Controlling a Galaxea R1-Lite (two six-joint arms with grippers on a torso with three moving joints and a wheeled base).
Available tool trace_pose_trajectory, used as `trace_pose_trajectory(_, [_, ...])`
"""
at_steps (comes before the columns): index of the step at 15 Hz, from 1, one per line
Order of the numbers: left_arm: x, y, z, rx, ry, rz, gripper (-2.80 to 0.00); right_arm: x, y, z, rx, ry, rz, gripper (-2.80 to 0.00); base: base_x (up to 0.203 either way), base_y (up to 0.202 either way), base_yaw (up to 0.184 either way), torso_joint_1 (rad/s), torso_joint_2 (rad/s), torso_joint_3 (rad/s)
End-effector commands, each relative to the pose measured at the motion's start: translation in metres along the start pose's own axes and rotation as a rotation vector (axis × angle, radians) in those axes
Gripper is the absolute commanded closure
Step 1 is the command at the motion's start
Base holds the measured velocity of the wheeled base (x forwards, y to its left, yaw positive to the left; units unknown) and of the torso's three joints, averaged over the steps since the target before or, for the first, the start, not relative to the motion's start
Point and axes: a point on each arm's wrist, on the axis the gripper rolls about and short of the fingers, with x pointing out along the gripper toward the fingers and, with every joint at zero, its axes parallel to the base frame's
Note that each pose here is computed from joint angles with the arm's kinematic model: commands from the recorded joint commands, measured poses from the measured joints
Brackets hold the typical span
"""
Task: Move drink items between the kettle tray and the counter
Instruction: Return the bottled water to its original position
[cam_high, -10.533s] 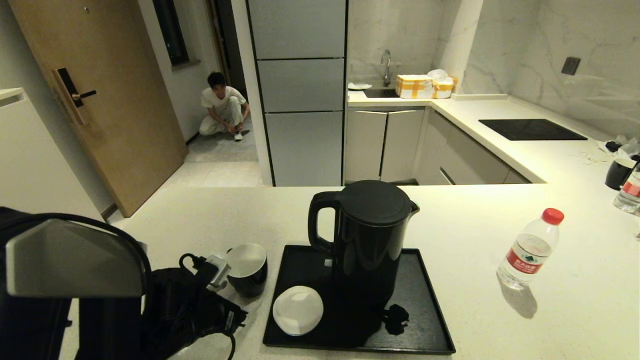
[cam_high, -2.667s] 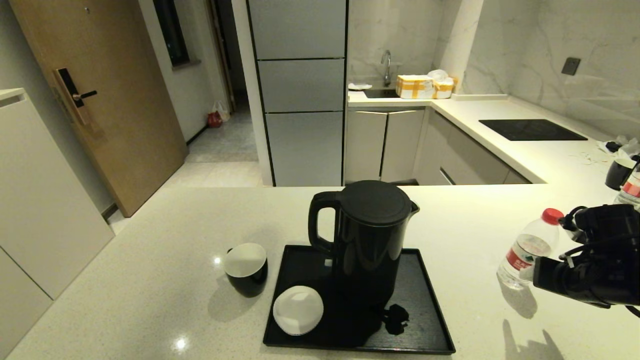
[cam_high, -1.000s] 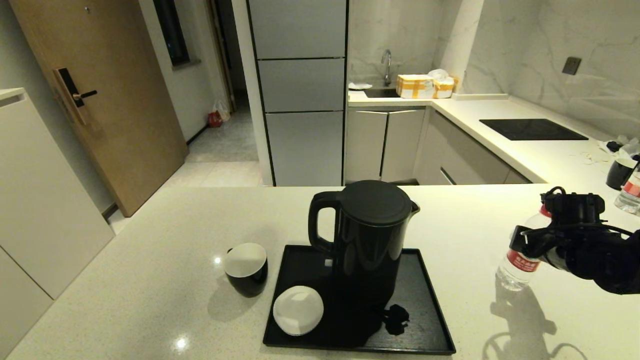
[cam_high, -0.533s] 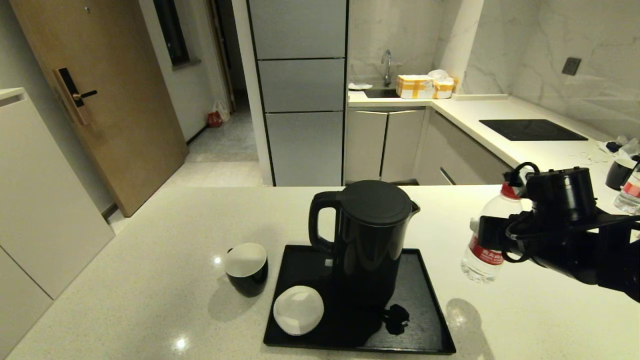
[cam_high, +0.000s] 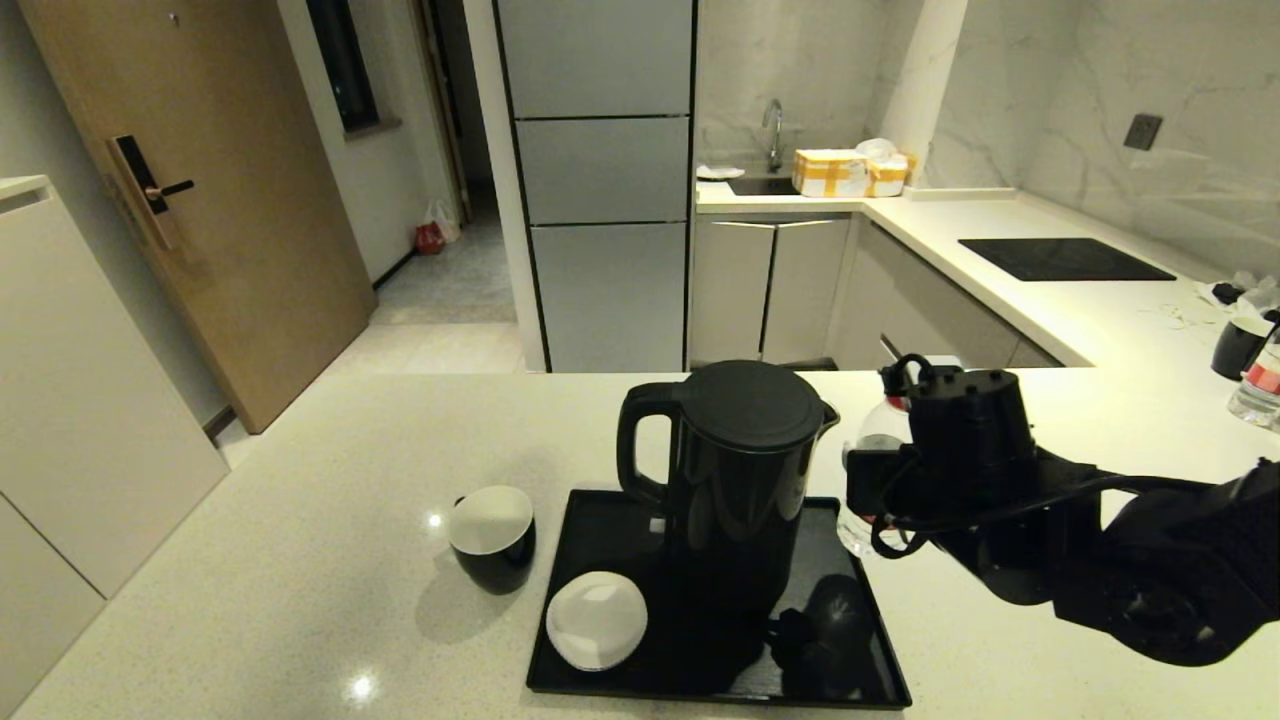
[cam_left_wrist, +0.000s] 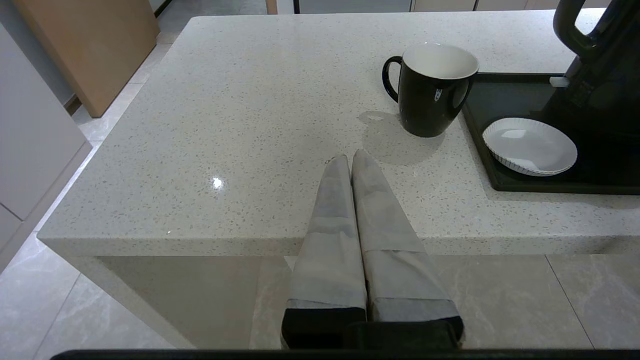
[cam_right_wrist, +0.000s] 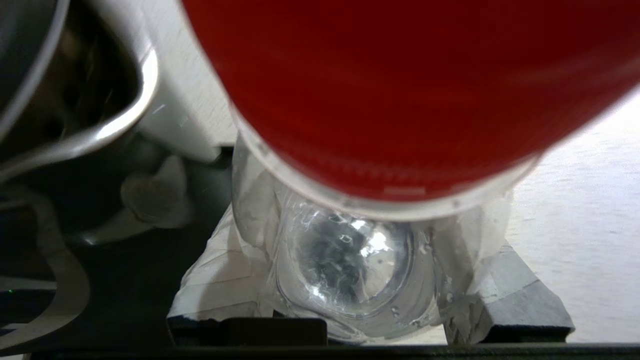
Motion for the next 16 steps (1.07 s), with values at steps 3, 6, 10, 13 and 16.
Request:
trace_pose_trajectory(3, [0.000,0.000,0.000,0.000,-0.001,0.001,0.00,0.021,0.011,-0.017,-0.020,0.072,0.054,0.00,0.000,0.000,0.000,0.000,0.00,0.000])
trace_pose_trajectory(6, [0.000,0.000,0.000,0.000,-0.001,0.001,0.00,0.026,0.013,-0.024,0.007,0.103,0.065,0.00,0.000,0.000,0.000,0.000,0.00,0.000])
trace_pose_trajectory(10, [0.000,0.000,0.000,0.000,-0.001,0.001,0.00,0.028,0.014,-0.025,0.057,0.125,0.100,0.00,0.000,0.000,0.000,0.000,0.00,0.000])
trace_pose_trajectory(13, [0.000,0.000,0.000,0.000,-0.001,0.001,0.00,0.027,0.014,-0.025,0.055,0.128,0.096,-2.80,0.000,0.000,0.000,0.000,0.00,0.000])
trace_pose_trajectory(16, [0.000,0.000,0.000,0.000,-0.001,0.000,0.00,0.024,0.012,-0.025,0.055,0.129,0.097,-2.80,0.000,0.000,0.000,0.000,0.00,0.000])
